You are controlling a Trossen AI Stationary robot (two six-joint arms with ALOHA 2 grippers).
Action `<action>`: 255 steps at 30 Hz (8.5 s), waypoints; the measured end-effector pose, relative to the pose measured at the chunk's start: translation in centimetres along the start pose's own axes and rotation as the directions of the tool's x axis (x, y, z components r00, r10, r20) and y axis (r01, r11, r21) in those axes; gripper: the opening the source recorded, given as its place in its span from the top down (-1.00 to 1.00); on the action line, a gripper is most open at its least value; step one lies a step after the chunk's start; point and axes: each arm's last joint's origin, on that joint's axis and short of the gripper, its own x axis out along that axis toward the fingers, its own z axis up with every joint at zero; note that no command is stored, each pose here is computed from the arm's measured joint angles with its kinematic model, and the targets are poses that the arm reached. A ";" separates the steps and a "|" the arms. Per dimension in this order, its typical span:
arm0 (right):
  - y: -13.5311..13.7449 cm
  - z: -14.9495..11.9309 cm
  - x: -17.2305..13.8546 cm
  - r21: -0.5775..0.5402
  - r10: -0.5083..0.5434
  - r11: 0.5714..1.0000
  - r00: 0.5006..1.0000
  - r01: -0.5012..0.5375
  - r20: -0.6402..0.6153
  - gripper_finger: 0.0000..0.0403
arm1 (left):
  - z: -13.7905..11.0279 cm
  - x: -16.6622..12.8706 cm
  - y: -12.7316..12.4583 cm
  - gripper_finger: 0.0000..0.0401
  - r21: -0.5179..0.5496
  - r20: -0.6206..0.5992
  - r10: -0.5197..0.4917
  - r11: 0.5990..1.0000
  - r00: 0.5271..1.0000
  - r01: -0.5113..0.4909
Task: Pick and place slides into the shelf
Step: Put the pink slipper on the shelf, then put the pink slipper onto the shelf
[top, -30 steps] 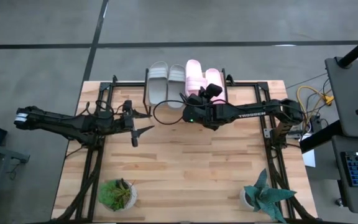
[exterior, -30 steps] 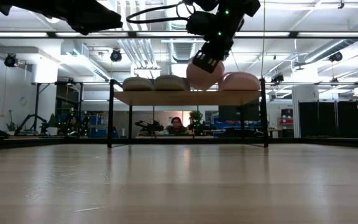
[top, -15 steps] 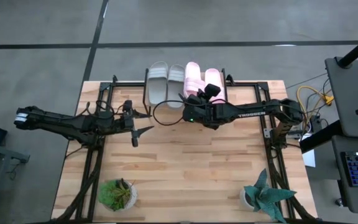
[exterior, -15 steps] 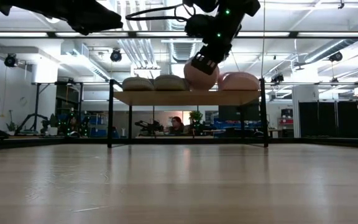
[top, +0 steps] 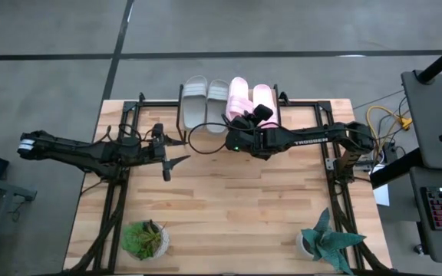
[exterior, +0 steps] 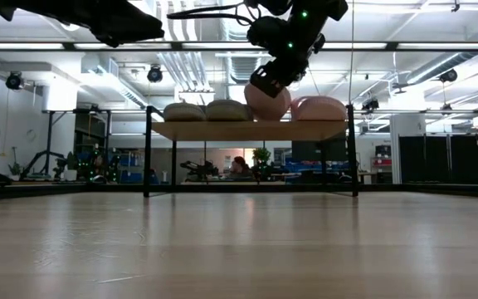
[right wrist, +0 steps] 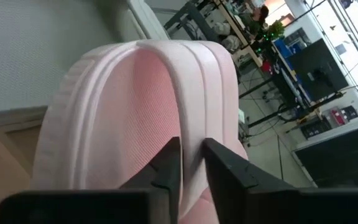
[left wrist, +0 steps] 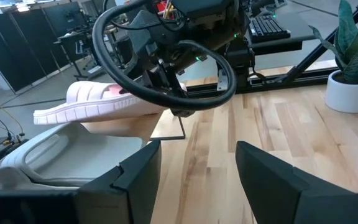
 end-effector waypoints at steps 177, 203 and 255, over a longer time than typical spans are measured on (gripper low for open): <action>-1.0 3.5 -23.6 -0.175 0.471 0.873 0.880 -0.456 0.060 0.86 | 0.3 -3.2 1.2 0.04 -0.014 0.019 0.003 1.000 1.000 -0.003; -1.0 4.1 -20.5 -0.417 0.364 0.854 0.930 -0.312 0.049 0.86 | 0.3 -2.6 0.9 0.04 0.121 0.027 -0.040 0.992 0.999 0.036; -3.1 1.9 -26.8 -0.384 0.486 0.833 0.858 -0.398 0.165 0.63 | 2.3 7.1 -1.2 0.77 0.759 0.103 0.032 0.644 0.994 -0.099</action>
